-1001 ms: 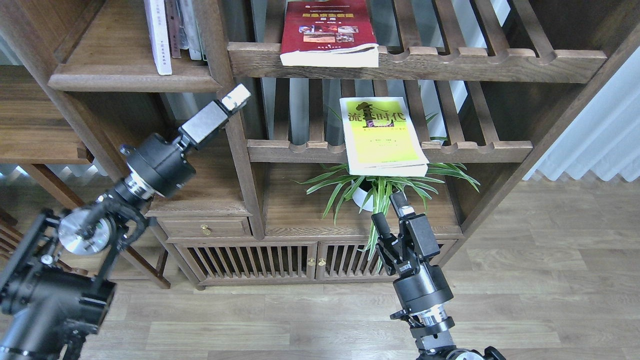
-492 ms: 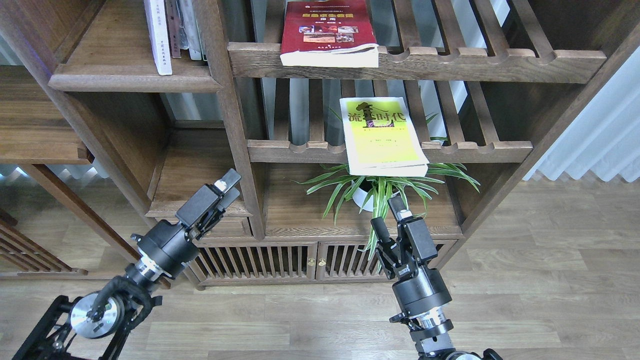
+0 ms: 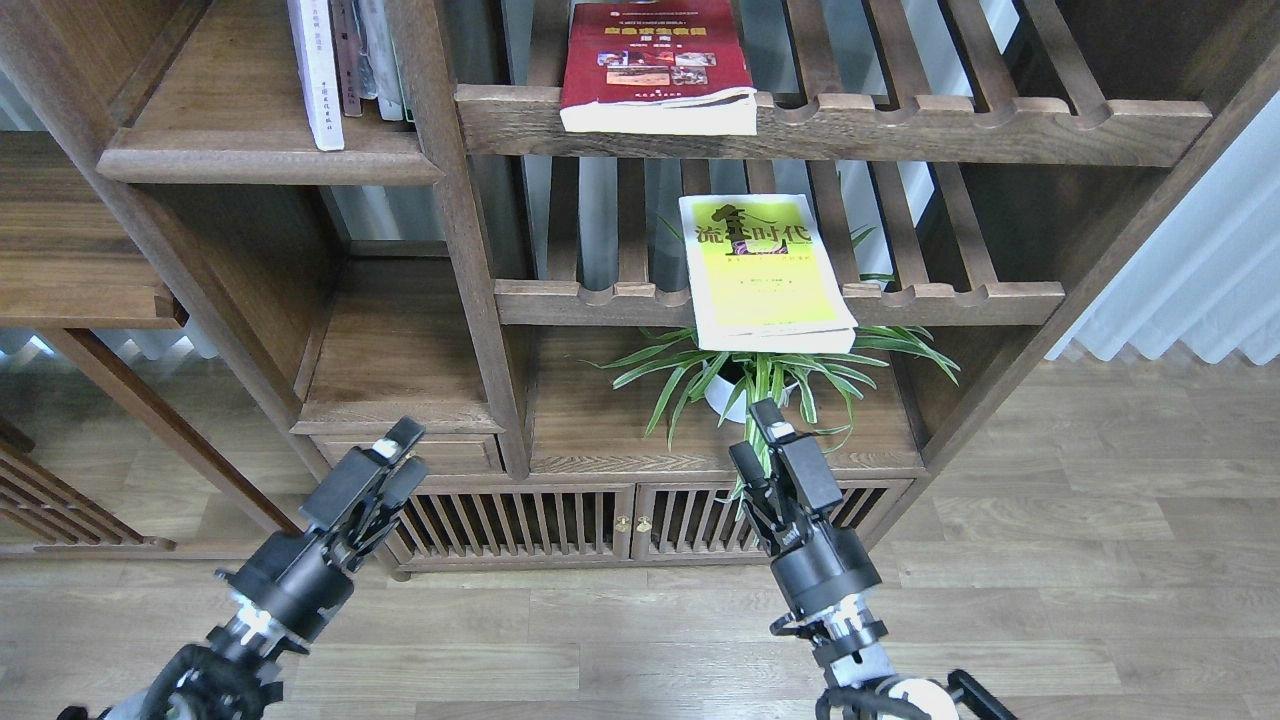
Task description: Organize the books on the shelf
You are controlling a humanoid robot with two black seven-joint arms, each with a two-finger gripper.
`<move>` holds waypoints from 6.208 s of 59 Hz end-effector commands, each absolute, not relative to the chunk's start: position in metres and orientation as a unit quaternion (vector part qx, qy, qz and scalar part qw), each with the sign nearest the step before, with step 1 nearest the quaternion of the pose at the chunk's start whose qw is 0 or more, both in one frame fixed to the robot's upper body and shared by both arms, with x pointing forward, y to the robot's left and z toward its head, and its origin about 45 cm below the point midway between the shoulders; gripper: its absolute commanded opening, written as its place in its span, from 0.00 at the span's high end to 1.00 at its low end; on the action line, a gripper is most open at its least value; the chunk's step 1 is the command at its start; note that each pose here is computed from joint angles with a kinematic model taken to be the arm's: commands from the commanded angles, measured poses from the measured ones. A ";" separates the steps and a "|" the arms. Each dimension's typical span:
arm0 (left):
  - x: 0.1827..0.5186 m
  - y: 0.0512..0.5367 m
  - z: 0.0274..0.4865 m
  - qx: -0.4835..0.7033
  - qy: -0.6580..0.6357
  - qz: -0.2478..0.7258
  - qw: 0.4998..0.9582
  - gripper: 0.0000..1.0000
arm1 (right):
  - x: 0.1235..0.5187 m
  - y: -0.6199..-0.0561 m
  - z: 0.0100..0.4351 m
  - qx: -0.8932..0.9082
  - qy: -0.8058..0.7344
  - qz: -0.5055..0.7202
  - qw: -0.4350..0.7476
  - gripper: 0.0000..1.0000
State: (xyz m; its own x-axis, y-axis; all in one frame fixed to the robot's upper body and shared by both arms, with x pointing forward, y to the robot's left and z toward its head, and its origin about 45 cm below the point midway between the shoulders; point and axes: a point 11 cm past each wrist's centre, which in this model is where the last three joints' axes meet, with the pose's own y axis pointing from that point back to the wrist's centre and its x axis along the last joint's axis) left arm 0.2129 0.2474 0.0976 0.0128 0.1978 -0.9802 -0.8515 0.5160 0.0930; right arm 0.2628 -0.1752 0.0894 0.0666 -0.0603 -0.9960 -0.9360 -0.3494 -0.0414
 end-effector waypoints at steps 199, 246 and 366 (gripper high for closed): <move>0.174 0.277 0.089 -0.334 0.655 0.380 0.561 0.02 | 0.135 -0.095 0.093 -0.617 0.308 0.645 0.328 0.96; 0.176 0.250 0.085 -0.298 0.678 0.351 0.573 0.02 | 0.096 -0.065 0.079 -0.650 0.270 0.666 0.247 0.96; 0.199 0.203 0.078 -0.222 0.688 0.299 0.623 0.94 | 0.079 -0.054 0.080 -0.650 0.249 0.680 0.229 0.95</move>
State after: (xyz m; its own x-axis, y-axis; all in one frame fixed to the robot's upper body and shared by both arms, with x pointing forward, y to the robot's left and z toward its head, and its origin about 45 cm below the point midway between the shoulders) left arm 0.2012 0.2016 0.0782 -0.1240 0.0631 -0.9903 -0.6790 0.7223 0.1310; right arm 0.0877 -0.0622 0.0789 -0.0425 -0.0213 -0.9989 -0.6698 -0.7412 0.0443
